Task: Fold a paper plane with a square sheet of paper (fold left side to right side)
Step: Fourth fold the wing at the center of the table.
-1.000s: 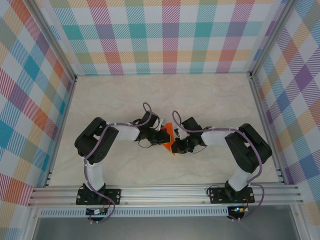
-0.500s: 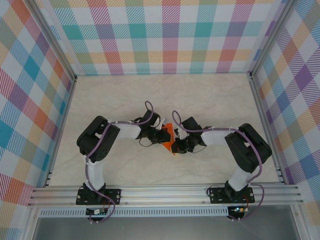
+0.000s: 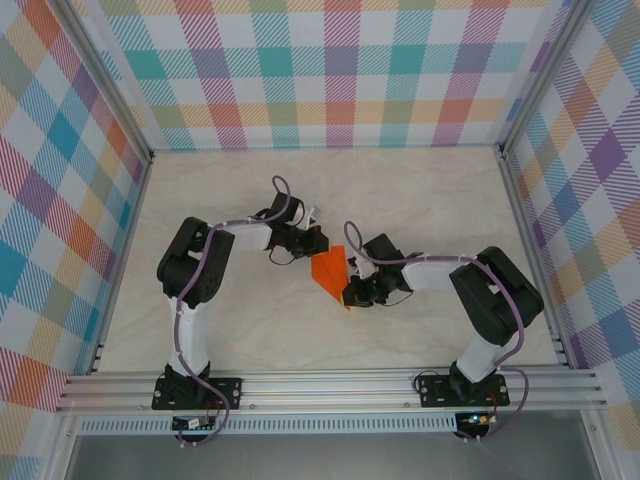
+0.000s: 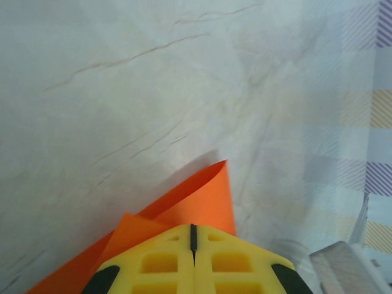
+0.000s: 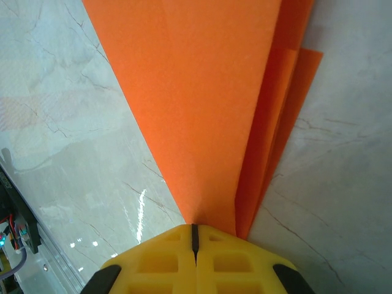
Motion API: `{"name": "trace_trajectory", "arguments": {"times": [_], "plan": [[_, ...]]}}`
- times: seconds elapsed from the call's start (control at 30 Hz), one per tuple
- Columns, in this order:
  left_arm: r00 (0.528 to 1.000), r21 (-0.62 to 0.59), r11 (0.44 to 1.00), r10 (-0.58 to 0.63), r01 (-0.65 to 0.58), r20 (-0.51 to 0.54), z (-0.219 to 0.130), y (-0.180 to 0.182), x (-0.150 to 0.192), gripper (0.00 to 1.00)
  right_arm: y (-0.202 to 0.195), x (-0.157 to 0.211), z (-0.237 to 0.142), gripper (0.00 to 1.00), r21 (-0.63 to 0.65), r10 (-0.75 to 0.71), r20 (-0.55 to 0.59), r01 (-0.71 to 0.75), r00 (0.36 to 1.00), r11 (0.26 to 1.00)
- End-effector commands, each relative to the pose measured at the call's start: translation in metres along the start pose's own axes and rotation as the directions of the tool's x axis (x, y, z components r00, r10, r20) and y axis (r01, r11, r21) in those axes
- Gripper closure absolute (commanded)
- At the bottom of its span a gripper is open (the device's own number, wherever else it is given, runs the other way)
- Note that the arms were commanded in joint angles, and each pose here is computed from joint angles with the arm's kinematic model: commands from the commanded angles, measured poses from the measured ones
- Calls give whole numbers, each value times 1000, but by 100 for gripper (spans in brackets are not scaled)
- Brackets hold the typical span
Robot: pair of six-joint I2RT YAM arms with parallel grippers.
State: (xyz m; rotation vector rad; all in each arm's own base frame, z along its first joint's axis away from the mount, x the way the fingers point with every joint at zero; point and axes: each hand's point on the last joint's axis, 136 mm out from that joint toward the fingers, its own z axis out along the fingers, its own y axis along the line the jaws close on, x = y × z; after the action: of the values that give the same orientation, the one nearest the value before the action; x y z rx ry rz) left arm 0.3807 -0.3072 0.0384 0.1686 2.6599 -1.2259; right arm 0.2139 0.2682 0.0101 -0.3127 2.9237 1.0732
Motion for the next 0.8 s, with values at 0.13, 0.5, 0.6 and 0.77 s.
{"name": "trace_trajectory", "arguments": {"times": [0.13, 0.5, 0.6, 0.77], "plan": [[998, 70, 996, 46, -48, 29, -29, -31, -19, 87, -24, 21, -2, 94, 104, 44, -66, -37, 997, 994], [965, 83, 995, 29, -53, 259, -132, -50, -31, 54, 33, -27, -75, 56, 123, -172, 189, 150, 967, 981], [970, 95, 995, -16, -8, 244, -123, -39, -17, 51, 27, -26, -96, 46, 192, -196, 260, 148, 946, 970], [982, 181, 982, -87, 55, 170, -85, -33, 4, 50, 36, -14, -130, 29, 204, -233, 359, 167, 904, 965]]}}
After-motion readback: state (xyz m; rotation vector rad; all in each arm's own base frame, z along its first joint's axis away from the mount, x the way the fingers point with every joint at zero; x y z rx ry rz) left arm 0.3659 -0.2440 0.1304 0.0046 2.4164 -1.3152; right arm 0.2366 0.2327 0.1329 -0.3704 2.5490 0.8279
